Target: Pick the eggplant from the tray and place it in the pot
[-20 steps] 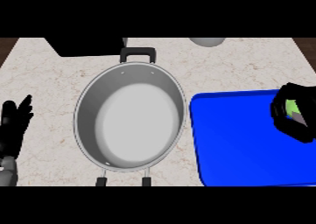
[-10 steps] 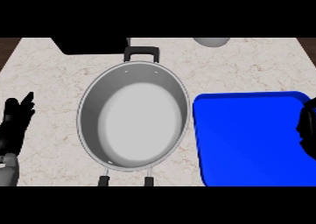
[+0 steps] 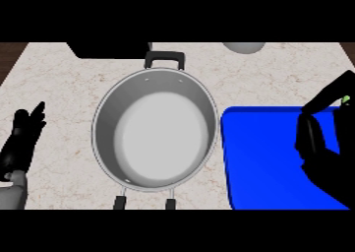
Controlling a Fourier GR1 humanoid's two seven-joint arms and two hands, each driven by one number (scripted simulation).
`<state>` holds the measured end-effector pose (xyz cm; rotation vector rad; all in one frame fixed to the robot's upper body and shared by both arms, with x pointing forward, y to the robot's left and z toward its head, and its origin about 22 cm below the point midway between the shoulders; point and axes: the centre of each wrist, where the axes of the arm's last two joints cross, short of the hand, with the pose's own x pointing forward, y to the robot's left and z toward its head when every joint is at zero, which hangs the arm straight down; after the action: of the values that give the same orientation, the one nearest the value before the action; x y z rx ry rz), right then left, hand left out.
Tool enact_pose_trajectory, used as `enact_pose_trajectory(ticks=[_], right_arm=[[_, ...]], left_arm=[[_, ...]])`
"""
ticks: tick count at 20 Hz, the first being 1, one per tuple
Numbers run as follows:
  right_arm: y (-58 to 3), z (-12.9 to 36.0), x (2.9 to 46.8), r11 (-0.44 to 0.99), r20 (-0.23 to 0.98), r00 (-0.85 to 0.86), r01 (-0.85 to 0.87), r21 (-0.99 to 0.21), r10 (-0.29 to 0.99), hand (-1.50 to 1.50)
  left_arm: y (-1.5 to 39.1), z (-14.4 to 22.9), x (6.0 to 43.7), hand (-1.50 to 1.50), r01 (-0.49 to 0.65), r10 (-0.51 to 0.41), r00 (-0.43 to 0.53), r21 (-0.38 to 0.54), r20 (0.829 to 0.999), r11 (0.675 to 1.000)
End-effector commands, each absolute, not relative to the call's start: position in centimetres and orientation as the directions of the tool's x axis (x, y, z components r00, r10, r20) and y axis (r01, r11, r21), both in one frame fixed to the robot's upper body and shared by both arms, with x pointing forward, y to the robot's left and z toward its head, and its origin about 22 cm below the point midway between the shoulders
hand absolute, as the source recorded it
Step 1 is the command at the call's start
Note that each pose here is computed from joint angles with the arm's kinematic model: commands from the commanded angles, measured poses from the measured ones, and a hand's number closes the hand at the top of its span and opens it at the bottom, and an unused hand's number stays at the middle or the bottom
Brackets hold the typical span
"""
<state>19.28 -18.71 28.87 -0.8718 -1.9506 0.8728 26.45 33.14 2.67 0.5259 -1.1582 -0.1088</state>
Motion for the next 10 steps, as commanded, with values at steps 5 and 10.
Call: enact_pose_trajectory(ticks=[5,10], right_arm=[[-10.4,30.8,22.3,0.517,0.437,-0.388,0.127,-0.847,0.811,1.5],[-7.2,31.2,24.2,0.485,0.431,-0.389,0.047,-0.873,0.814,1.5]], left_arm=[[31.4,2.1,25.6,0.0,-0.171,-0.341,0.409,0.438,0.847,0.882],[33.2,2.7,27.2,0.0,-0.188,-0.344,0.407,0.446,0.846,0.875]])
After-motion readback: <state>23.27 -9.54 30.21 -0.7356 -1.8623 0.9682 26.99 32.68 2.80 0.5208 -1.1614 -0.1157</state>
